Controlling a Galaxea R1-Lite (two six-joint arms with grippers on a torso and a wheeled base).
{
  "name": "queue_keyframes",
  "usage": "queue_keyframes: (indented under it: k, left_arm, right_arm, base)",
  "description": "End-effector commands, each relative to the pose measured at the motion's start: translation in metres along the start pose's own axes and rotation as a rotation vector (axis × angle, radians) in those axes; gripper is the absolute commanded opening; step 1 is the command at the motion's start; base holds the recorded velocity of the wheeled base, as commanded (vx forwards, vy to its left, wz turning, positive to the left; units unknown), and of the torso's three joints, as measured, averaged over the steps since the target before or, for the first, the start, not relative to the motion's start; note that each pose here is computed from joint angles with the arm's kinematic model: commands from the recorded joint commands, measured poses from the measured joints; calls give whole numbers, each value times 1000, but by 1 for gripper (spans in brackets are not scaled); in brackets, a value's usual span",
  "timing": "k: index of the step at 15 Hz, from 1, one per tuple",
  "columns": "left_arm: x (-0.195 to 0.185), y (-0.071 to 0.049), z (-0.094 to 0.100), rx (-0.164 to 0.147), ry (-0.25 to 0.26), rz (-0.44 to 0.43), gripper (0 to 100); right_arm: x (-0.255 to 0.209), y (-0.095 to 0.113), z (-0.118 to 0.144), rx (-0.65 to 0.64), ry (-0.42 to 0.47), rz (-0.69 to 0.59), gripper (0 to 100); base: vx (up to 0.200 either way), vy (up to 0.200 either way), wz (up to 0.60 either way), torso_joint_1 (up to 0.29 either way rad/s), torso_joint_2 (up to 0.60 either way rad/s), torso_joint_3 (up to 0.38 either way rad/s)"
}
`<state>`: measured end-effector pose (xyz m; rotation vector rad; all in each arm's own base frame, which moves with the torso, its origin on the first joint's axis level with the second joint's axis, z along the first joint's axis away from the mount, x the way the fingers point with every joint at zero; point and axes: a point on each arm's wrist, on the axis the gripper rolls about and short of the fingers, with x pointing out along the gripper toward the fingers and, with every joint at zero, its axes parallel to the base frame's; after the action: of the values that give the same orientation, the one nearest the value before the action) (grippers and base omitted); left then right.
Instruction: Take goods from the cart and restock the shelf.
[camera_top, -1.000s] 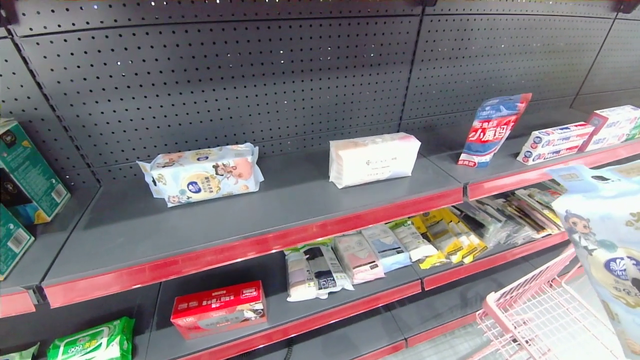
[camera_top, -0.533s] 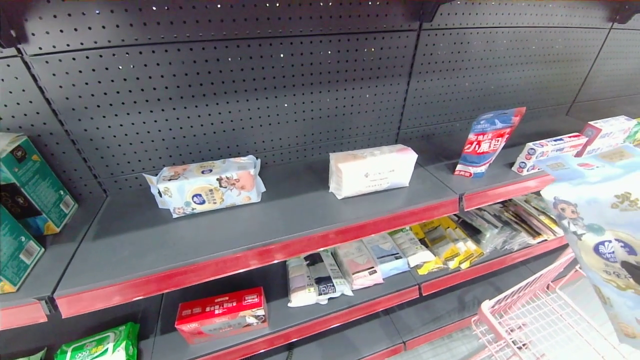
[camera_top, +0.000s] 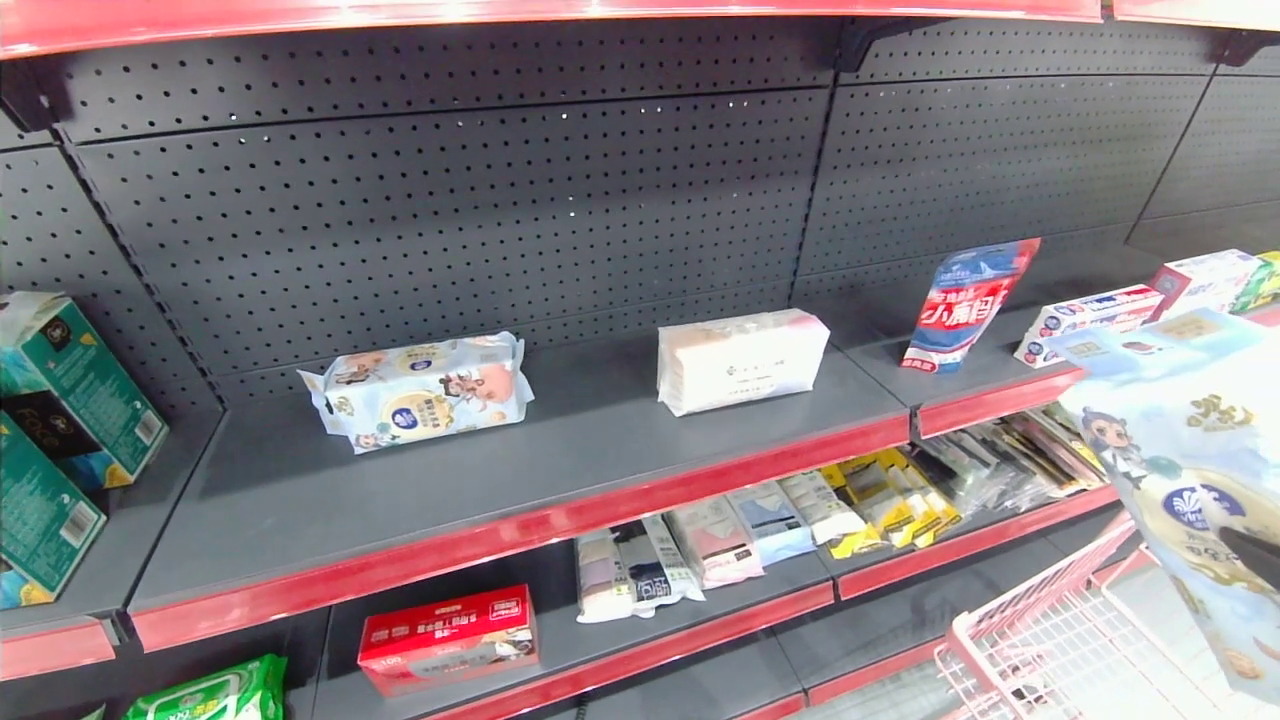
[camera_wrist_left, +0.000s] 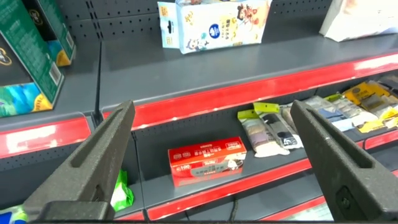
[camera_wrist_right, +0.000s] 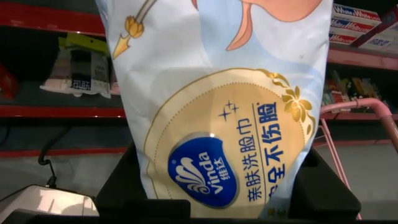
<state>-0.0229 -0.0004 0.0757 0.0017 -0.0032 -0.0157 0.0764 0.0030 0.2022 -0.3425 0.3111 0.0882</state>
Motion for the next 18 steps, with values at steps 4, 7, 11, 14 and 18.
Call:
queue_keyframes:
  k: [4, 7, 11, 14, 18]
  left_arm:
    - [0, 0, 0, 0, 2, 0, 100]
    - [0, 0, 0, 0, 2, 0, 100]
    - [0, 0, 0, 0, 2, 0, 100]
    - [0, 0, 0, 0, 2, 0, 100]
    - [0, 0, 0, 0, 2, 0, 100]
  right_arm:
    - [2, 0, -2, -15, 16, -2, 0]
    - [2, 0, -2, -15, 17, -1, 0]
    - [3, 0, -2, -16, 23, 1, 0]
    - [3, 1, -3, -25, 23, 1, 0]
    - [1, 1, -5, -11, 15, 0, 0]
  base:
    - [0, 0, 0, 0, 0, 0]
    - [0, 0, 400, 5, 2, -2]
    - [0, 0, 600, 10, 1, 1]
    - [0, 0, 200, -1, 1, 1]
    - [0, 0, 0, 0, 0, 0]
